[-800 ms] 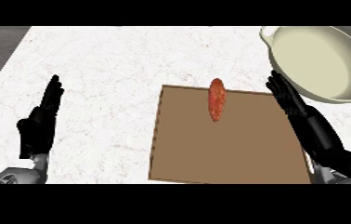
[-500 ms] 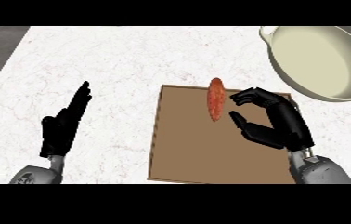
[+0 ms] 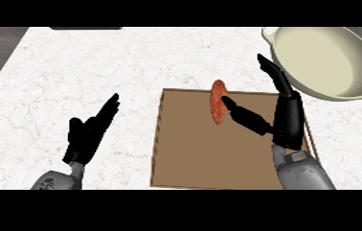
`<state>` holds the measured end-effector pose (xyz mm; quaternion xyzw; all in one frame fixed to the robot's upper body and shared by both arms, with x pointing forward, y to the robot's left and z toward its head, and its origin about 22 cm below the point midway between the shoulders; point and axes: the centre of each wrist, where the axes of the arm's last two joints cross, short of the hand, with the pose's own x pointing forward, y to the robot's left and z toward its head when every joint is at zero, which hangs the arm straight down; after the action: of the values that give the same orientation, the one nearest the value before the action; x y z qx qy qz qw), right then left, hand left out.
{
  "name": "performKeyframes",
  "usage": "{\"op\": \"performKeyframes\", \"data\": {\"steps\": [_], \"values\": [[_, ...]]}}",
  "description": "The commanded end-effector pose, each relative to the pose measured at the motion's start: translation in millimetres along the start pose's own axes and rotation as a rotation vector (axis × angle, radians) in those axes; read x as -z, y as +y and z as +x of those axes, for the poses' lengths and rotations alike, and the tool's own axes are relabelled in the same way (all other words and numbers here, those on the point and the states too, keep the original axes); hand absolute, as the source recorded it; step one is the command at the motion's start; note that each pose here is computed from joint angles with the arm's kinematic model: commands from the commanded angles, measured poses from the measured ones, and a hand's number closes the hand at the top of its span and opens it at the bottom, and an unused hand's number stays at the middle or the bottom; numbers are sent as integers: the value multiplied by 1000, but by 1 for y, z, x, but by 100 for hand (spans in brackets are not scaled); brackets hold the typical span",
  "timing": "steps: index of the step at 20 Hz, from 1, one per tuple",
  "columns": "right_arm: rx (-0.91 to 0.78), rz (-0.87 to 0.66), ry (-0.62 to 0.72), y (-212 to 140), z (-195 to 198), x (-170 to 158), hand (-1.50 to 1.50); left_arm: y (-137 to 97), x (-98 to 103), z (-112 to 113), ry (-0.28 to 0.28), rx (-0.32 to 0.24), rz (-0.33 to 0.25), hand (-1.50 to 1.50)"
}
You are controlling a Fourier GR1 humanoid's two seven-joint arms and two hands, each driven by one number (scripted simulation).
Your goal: Pick the sweet potato from the tray and place it in the pot
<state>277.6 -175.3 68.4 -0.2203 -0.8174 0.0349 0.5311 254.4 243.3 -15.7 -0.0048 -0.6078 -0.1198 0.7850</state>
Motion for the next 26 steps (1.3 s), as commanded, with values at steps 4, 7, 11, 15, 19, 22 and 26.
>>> {"op": "performKeyframes", "data": {"steps": [4, 7, 11, 15, 19, 22, 26], "values": [[-91, 80, 117, 16, 64, 19, -150, -9, 1, -13, 40, 3, -45, 0], [-139, 141, 286, 12, 69, 20, -150, 14, 1, -10, 48, -15, -30, 0], [-94, 183, 418, 17, 107, 58, -150, 3, 3, 4, 22, -19, -48, 0], [-53, 236, 532, 24, 77, 59, -150, 14, 6, -4, 14, -22, -39, 0], [-94, 413, 646, 29, 58, 54, -150, -1, 7, -1, 32, -24, -42, 0], [-173, 534, 718, 30, 44, 45, -150, 3, -4, -6, 39, -8, -47, 0], [-191, 518, 712, 37, 4, 43, -150, -11, -6, 8, 29, -19, -60, 0]]}}
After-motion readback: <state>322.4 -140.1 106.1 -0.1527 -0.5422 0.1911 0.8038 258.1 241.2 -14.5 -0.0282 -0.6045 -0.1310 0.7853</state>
